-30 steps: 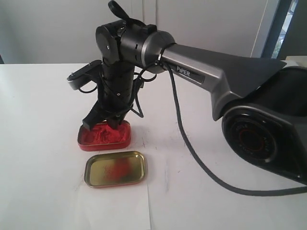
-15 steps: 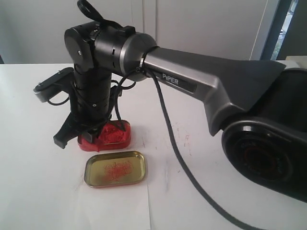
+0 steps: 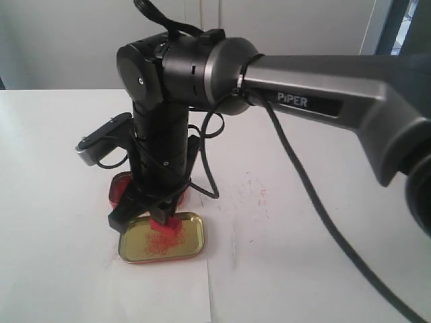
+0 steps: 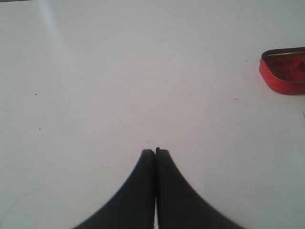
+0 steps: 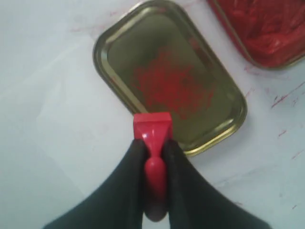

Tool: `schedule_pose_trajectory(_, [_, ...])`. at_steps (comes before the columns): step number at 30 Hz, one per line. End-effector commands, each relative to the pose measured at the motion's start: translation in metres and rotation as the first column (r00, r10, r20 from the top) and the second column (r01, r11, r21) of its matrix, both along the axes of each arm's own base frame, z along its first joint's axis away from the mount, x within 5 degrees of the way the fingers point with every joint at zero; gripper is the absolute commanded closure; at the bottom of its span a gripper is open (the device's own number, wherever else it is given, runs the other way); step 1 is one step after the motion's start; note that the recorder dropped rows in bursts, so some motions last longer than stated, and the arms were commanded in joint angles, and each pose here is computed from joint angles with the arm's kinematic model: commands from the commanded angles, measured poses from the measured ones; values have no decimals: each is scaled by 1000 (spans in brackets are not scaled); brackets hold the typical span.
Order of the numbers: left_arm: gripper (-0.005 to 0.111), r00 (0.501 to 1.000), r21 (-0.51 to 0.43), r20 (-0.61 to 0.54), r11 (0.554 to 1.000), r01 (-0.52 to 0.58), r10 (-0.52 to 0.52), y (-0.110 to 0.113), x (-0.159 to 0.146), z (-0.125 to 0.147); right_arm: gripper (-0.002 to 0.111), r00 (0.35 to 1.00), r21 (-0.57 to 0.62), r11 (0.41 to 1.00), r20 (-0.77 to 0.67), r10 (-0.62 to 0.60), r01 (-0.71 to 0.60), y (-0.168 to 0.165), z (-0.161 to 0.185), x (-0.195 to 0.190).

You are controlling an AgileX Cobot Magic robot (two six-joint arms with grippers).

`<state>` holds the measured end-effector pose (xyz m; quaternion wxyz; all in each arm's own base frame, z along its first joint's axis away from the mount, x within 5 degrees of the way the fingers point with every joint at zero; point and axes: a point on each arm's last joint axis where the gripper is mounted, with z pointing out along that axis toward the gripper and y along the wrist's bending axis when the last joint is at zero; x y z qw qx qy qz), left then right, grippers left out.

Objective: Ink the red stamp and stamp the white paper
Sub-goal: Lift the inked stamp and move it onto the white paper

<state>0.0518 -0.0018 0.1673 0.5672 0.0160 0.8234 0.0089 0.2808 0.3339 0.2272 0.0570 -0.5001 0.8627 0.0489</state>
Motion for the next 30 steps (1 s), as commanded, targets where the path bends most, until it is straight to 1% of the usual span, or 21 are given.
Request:
schedule_pose_trajectory(1, [107,1000,-12,5,1000,-6,6,0,0,-1,108,1000,14,1000,16,-9,9,-14,3,-10])
schedule_pose_trajectory(7, [107,1000,-12,5,1000,-6,6,0,0,-1,108,1000,26,1000,27,-15,15,-29,-3,-23])
schedule_pose_trajectory(10, [107,1000,-12,5,1000,-6,6,0,0,-1,108,999,23,999,19,-46,45,-36,-6,-29])
schedule_pose_trajectory(13, [107,1000,-12,5,1000,-6,6,0,0,-1,108,999,25,999,21,-47,47,-42,-10,-34])
schedule_pose_trajectory(16, [107,1000,-12,5,1000,-6,6,0,0,-1,108,998,30,998,0,-56,56,-45,-13,-39])
schedule_pose_trajectory(21, [107,1000,-12,5,1000,-6,6,0,0,-1,108,999,31,999,-14,-40,41,-41,-17,-48])
schedule_pose_trajectory(26, [107,1000,-12,5,1000,-6,6,0,0,-1,108,1000,51,999,10,16,-16,-27,-17,-62])
schedule_pose_trajectory(30, [107,1000,-12,5,1000,-6,6,0,0,-1,108,999,53,998,15,40,-41,-22,-17,-69])
